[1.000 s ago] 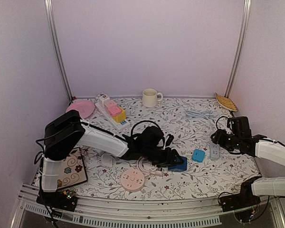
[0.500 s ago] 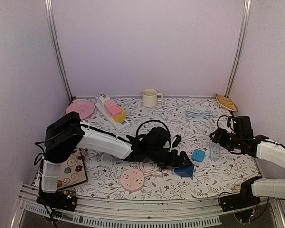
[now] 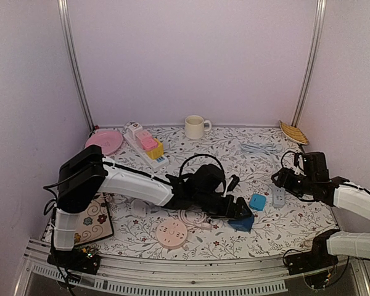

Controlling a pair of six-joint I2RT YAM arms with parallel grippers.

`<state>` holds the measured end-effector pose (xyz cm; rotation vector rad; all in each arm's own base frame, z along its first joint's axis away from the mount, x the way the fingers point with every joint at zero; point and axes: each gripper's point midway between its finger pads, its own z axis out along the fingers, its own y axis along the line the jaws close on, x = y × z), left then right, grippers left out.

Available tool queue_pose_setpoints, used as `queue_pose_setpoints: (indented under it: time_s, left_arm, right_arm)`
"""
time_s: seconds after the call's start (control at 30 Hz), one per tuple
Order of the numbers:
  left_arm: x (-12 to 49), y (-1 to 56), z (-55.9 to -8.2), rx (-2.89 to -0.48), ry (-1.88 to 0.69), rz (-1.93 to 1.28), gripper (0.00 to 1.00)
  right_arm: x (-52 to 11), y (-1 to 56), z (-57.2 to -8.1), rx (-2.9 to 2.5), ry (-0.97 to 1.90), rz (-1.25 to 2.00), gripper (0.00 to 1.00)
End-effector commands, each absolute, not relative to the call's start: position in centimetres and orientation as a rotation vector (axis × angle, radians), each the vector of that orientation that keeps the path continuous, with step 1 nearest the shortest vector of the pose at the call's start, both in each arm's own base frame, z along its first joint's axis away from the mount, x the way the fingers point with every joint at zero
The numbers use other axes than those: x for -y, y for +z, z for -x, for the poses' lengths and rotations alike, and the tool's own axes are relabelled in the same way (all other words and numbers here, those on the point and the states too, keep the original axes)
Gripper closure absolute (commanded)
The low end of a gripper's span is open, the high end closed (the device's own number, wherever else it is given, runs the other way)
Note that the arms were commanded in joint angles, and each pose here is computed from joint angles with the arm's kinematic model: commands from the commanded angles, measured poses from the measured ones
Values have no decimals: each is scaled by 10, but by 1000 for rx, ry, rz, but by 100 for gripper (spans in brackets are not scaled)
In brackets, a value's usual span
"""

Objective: Pull the plug off the socket

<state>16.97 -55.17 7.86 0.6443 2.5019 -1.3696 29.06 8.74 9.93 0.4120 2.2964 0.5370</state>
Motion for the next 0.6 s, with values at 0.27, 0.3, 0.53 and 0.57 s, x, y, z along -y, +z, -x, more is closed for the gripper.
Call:
queue_pose_setpoints:
  time_s: [0.27, 0.3, 0.53, 0.57]
  left_arm:
    - [581, 119, -145, -2396, -1410, -803, 9]
    - [580, 119, -145, -2396, -1403, -802, 9]
    - [569, 131, -155, -2369, -1326, -771, 10]
    - [566, 133, -157, -2363, -1315, -761, 10]
  right_arm:
    - [-94, 105, -289, -2281, 581, -385, 30]
    - [-93, 106, -290, -2278, 579, -387, 30]
    - [-99, 105, -287, -2286, 595, -368, 30]
    - [-100, 105, -286, -2287, 598, -364, 30]
